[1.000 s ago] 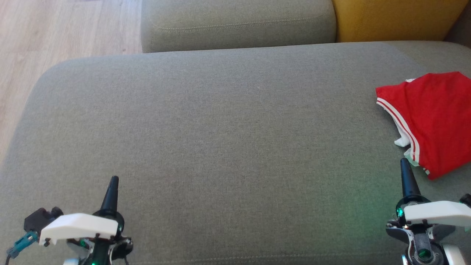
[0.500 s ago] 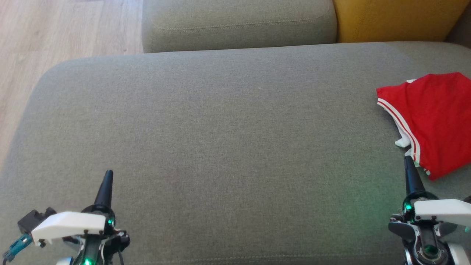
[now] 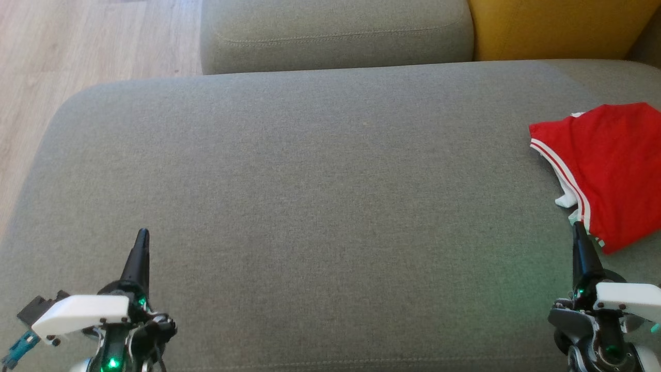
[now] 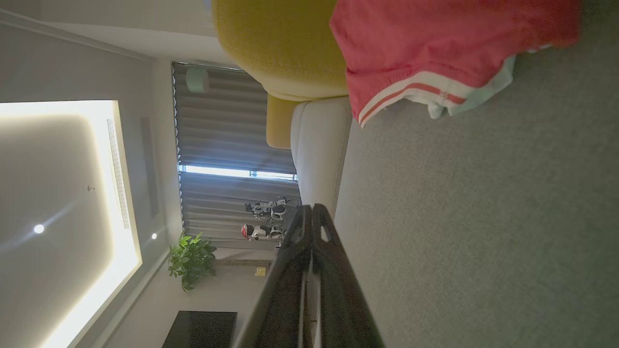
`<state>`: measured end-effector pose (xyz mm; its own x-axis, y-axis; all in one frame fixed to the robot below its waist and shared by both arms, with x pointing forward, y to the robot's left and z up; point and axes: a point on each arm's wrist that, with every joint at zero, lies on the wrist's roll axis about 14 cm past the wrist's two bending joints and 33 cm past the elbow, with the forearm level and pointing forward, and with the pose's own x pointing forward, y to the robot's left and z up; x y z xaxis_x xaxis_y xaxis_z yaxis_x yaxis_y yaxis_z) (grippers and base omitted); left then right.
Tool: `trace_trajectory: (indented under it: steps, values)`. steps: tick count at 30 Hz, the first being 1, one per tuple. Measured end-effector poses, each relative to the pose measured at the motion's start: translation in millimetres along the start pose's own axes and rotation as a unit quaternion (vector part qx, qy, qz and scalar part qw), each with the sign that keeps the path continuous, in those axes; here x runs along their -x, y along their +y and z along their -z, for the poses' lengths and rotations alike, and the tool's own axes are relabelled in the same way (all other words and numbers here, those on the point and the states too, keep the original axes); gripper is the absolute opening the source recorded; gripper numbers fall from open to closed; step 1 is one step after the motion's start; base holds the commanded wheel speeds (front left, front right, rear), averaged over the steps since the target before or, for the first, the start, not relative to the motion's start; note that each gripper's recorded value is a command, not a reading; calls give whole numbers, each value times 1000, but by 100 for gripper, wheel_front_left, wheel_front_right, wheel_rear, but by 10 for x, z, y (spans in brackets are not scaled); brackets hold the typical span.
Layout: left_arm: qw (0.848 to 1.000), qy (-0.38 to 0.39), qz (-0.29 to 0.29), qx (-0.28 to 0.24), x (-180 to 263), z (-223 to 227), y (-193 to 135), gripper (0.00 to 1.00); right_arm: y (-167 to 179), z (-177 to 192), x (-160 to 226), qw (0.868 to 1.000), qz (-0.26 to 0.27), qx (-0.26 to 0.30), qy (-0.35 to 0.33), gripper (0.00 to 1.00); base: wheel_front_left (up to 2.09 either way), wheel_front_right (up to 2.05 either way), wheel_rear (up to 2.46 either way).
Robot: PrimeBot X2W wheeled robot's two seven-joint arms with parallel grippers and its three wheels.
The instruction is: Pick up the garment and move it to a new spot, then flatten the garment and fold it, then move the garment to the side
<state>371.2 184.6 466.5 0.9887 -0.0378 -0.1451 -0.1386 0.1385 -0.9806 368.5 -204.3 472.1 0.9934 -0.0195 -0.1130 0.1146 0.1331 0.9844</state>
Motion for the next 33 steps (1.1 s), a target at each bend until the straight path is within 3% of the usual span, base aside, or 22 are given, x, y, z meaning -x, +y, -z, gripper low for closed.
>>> trace_trajectory:
  steps: [11, 33]
  values:
    - [998, -9, 17, 65, 9, -63, -44, 0, 70, -30, -45, 998, -13, -65, -4, 0, 0, 0, 0]
    - [997, -7, 18, 68, 4, -47, -53, 0, 64, -46, -43, 997, -12, -70, -6, 0, 0, 0, 0]
